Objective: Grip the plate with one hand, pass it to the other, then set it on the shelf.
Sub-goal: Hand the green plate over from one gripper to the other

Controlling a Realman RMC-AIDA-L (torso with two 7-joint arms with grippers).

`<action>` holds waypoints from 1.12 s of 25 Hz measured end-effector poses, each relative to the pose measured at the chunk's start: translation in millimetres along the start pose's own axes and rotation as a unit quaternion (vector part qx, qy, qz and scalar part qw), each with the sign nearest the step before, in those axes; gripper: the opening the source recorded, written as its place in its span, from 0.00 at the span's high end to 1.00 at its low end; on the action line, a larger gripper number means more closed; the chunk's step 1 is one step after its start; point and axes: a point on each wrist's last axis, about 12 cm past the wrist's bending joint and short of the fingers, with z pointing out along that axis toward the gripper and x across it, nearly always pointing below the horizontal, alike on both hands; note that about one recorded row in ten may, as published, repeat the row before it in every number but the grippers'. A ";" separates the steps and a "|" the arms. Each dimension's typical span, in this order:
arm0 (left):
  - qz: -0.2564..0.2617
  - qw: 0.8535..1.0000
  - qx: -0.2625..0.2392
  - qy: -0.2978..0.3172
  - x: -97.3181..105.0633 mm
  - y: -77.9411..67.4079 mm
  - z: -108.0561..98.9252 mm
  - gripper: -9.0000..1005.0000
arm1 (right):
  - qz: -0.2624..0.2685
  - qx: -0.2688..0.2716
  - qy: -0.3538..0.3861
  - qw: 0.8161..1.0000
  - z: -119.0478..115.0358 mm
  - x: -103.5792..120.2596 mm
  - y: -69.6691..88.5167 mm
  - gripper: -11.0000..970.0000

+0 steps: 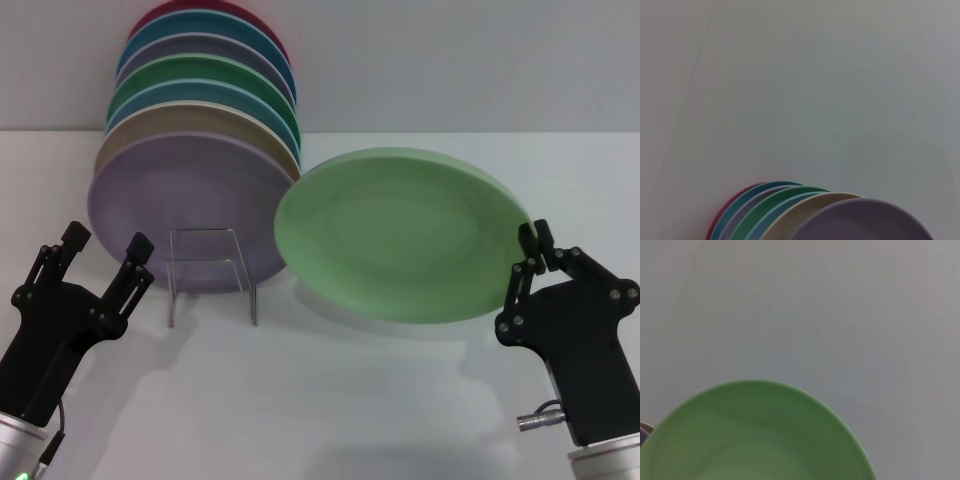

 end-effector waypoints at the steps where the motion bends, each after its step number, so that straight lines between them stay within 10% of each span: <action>1: 0.000 1.000 0.001 0.000 0.0 -0.2 0.4 0.22 | 0.005 -0.004 0.000 1.000 0.0 -0.5 2.0 0.97; 28: 0.025 0.995 0.091 0.027 11.3 -36.0 -0.8 0.22 | -0.009 -0.039 -0.005 0.999 5.1 -4.1 17.3 0.97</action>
